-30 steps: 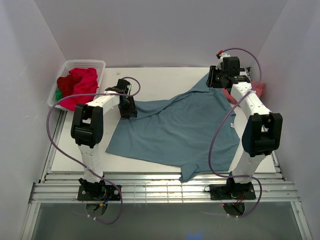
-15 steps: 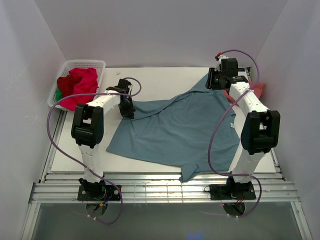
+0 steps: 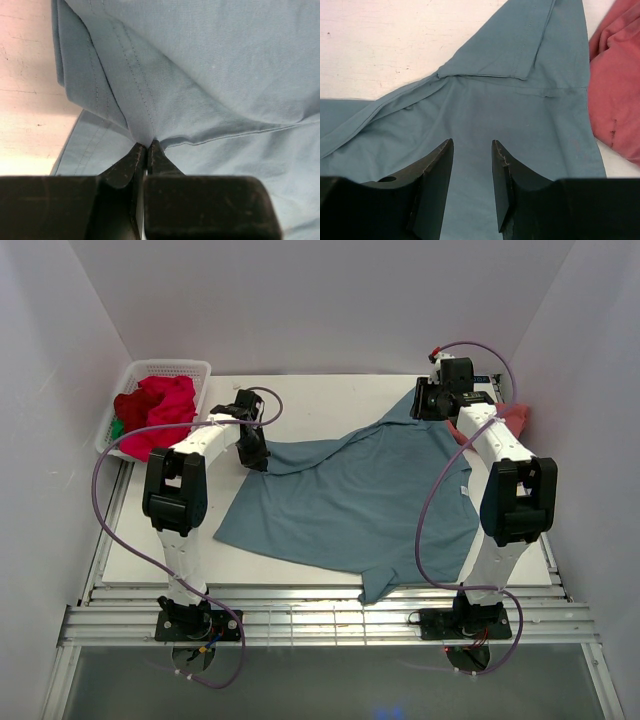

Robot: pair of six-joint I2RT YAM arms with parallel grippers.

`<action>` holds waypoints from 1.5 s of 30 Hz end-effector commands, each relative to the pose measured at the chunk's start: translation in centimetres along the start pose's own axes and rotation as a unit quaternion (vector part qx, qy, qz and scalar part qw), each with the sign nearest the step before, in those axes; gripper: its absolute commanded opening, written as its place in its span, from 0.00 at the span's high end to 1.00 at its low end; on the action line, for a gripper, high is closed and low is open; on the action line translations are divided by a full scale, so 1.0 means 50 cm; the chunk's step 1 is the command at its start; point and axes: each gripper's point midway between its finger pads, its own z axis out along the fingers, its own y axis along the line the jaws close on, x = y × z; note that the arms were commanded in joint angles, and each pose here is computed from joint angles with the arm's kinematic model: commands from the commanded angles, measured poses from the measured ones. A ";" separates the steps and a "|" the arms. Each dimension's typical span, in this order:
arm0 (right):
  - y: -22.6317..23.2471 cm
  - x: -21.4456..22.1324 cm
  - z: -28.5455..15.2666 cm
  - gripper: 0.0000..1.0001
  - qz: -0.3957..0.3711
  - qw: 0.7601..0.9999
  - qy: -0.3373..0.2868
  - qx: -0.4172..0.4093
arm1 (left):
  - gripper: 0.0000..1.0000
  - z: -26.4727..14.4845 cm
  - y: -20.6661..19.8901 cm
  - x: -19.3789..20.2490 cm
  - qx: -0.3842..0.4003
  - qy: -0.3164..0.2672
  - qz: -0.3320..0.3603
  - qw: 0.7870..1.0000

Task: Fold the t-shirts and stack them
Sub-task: Flatten out the tshirt

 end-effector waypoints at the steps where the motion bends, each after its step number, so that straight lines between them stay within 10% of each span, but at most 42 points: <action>1: 0.006 -0.036 -0.008 0.57 -0.005 1.000 -0.020 -0.001 | 0.86 -0.043 -0.018 -0.024 0.012 -0.024 0.007 1.000; 36: 0.004 -0.008 0.002 0.58 -0.001 1.000 -0.003 -0.002 | 0.64 -0.053 -0.036 0.010 0.027 0.003 0.009 1.000; 42: 0.004 -0.008 0.002 0.58 -0.001 1.000 -0.003 -0.002 | 0.70 -0.062 -0.041 0.004 0.028 -0.003 0.007 1.000; 45: 0.005 -0.011 0.001 0.58 -0.001 1.000 -0.005 -0.002 | 0.92 -0.058 -0.043 0.006 0.028 0.000 0.009 1.000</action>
